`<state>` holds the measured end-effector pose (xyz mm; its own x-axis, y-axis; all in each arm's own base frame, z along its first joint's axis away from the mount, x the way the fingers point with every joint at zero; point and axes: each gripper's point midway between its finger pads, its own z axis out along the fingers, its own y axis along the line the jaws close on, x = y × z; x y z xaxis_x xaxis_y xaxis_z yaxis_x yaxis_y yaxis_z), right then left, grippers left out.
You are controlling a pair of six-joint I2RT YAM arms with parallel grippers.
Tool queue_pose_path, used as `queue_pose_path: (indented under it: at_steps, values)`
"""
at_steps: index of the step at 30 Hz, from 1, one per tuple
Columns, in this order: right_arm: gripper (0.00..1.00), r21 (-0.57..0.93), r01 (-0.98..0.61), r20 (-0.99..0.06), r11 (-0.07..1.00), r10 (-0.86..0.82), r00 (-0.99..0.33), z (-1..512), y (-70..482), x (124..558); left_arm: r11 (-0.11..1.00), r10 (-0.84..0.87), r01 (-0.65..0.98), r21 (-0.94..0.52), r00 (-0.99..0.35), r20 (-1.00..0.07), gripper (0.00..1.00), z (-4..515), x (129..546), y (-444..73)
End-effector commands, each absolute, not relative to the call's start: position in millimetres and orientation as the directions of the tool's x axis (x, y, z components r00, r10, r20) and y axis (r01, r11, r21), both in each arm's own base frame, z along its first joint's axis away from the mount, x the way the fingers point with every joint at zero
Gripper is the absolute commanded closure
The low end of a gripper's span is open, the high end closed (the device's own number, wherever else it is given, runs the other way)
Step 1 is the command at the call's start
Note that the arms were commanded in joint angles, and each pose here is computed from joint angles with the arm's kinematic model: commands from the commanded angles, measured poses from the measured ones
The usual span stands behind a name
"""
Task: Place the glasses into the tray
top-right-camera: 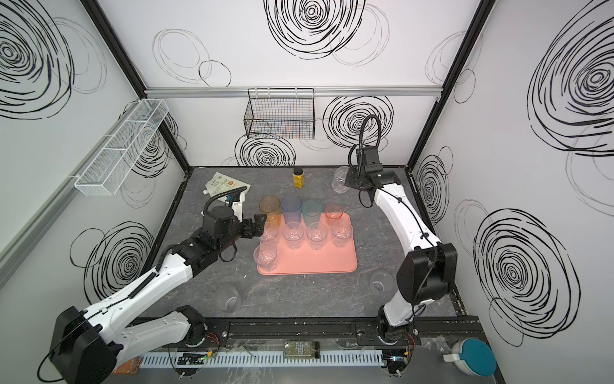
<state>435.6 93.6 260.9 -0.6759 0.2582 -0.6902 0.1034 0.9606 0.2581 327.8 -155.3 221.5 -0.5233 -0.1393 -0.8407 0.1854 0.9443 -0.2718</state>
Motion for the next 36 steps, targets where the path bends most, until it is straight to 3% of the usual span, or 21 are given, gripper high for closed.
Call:
queue_pose_path:
  at_steps: [1, 11, 17, 24, 36]
  values:
    - [1.00, 0.263, 0.009, -0.666, 0.965, 0.188, -0.722, 258.8, 125.4, 392.2, 0.960, -0.143, 0.130, -0.248, -0.536, -0.832, 0.03, 229.2, 319.2, -144.5]
    - [1.00, 0.360, -0.213, -0.516, 0.908, 0.004, -0.857, 221.3, 228.3, 283.8, 0.948, -0.152, 0.136, -0.289, -0.603, -0.783, 0.02, 189.7, 269.6, -154.7]
    - [1.00, 0.315, -0.252, -0.470, 0.915, -0.080, -0.879, 190.6, 250.3, 243.1, 0.953, -0.155, 0.118, -0.280, -0.601, -0.784, 0.02, 182.9, 254.7, -145.6]
    - [1.00, 0.263, -0.233, -0.433, 0.936, -0.101, -0.896, 152.2, 261.9, 238.8, 0.953, -0.151, 0.115, -0.280, -0.622, -0.768, 0.02, 173.4, 251.5, -145.7]
    - [1.00, 0.089, -0.223, -0.470, 0.971, -0.156, -0.869, 116.1, 266.6, 251.3, 0.955, -0.151, 0.106, -0.276, -0.628, -0.763, 0.03, 161.4, 249.3, -143.2]
